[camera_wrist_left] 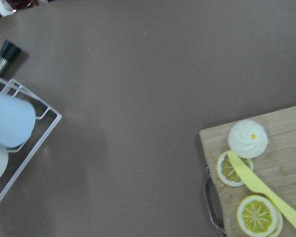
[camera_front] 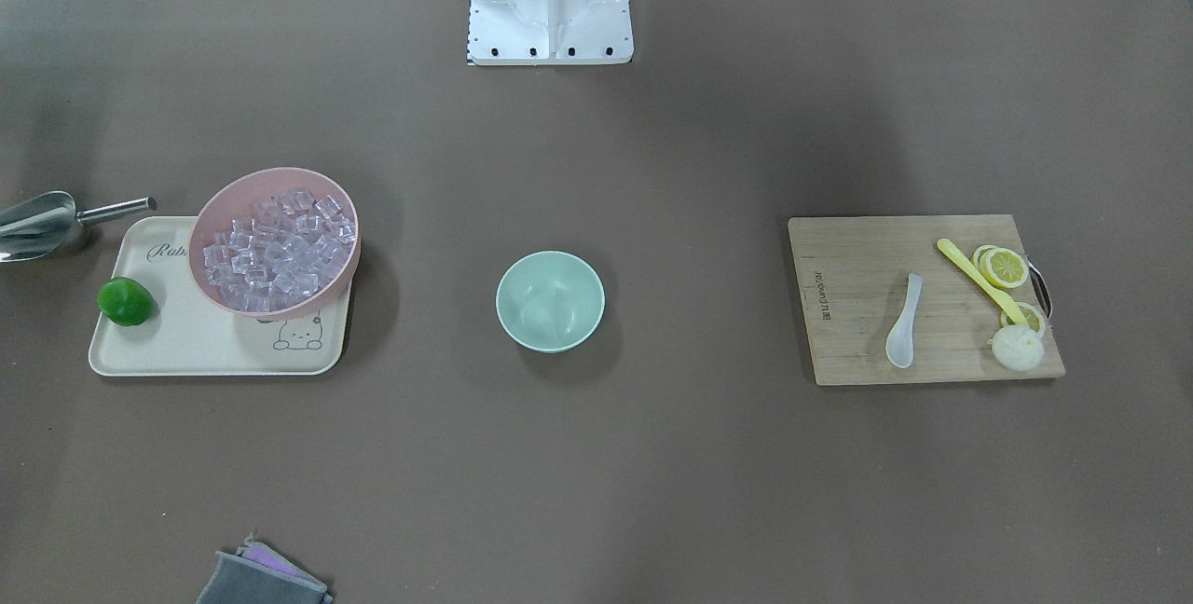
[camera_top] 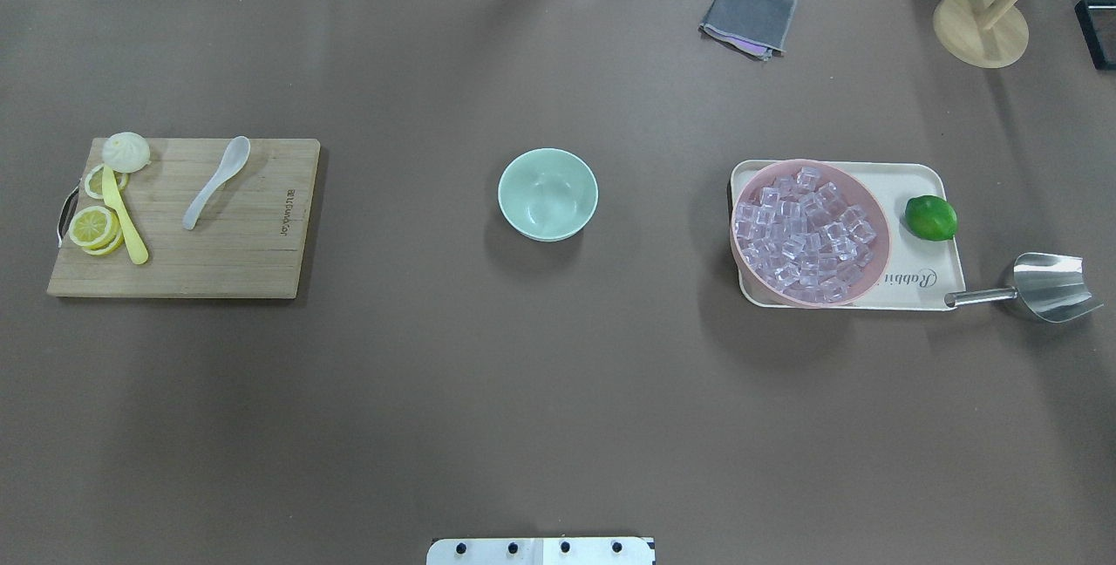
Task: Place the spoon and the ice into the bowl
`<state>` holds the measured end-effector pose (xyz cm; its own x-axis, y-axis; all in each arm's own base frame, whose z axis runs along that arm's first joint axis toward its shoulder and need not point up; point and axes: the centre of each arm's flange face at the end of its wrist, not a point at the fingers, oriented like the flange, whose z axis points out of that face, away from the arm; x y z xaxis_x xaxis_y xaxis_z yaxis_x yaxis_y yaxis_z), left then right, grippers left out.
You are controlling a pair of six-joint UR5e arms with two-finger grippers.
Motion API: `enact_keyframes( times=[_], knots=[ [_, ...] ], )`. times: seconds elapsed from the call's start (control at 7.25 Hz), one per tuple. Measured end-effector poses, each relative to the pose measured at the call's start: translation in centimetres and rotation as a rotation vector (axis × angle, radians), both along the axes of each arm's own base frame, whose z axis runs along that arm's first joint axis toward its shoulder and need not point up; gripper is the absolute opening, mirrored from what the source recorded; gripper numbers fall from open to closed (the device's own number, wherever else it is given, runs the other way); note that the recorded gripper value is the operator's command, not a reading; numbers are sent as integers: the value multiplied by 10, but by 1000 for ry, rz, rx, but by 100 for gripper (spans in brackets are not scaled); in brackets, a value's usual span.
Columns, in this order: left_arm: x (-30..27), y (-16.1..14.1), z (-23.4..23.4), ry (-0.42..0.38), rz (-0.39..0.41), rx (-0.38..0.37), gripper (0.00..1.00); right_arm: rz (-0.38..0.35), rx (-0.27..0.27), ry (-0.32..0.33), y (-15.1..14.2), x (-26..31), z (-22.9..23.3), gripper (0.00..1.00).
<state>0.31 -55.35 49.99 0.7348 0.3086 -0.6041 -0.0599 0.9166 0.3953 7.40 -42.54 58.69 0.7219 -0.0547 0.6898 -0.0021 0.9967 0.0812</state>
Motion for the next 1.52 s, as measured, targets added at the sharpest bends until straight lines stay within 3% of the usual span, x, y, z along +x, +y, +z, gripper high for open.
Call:
enact_keyframes(
  times=[0.41,0.69,0.83,1.1,1.38,1.52],
  knots=[
    [96,-33,-78,59,110,155,98,46,56,-65,-34,-13,-55,100],
    [163,-50,-121,123,102,141,98,58,30,-112,-53,-39,-80,100],
    [201,-58,-119,106,102,155,98,52,33,-121,-58,-50,-88,100],
    [258,-52,-81,52,137,165,98,9,123,-138,-62,-79,-101,100],
    [259,-24,-29,33,202,171,98,-3,187,-162,-63,-103,-113,100],
    [253,-10,-7,37,212,181,98,-2,191,-172,-63,-113,-118,100]
  ],
)
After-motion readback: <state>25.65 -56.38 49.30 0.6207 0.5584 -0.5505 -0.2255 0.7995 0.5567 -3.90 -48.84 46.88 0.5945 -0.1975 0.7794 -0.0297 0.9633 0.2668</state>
